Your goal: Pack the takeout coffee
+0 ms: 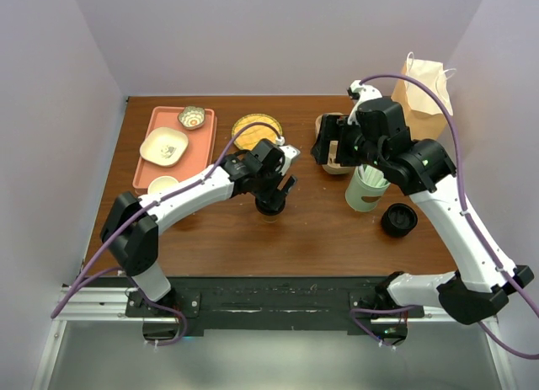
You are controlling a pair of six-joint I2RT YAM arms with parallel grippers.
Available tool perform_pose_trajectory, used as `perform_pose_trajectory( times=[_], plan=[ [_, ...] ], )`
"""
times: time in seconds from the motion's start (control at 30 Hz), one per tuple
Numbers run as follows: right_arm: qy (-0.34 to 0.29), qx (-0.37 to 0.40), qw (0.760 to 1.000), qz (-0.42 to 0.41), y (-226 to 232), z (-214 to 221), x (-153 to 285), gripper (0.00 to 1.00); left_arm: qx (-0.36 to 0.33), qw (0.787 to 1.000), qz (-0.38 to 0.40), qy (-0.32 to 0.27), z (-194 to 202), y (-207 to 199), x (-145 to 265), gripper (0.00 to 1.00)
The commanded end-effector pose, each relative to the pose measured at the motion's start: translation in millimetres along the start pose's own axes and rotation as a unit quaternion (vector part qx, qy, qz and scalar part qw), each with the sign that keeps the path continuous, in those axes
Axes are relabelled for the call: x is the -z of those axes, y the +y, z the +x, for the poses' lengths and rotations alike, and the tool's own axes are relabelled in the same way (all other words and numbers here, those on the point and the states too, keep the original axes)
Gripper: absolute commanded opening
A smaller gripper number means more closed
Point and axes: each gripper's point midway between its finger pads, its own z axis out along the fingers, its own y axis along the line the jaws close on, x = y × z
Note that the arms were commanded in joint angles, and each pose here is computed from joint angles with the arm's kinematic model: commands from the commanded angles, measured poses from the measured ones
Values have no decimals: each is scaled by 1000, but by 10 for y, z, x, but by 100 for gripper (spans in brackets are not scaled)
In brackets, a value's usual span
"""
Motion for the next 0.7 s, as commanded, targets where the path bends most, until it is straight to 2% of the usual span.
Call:
perform_pose_trajectory(
  times=[0.0, 0.17, 0.43, 0.6, 0.67],
  plan=[
    [-32, -11, 999, 8, -30, -140, 87, 88, 0, 998, 54, -15, -84, -213, -42, 81],
    [-31, -8, 999, 16, -67, -128, 104, 88, 9, 997, 75, -5, -34, -331, -91, 74],
    [-38, -9, 999, 18, -97, -126, 162, 88, 9, 996, 84, -10, -44, -416, -137, 72],
    [-42, -4, 999, 24, -127, -138, 189, 88, 11, 995, 99, -27, -218, -542, -132, 71],
    [-35, 0, 999, 23, -128, -111, 176, 88, 16, 994, 97, -45, -351, -539, -53, 77]
  ],
)
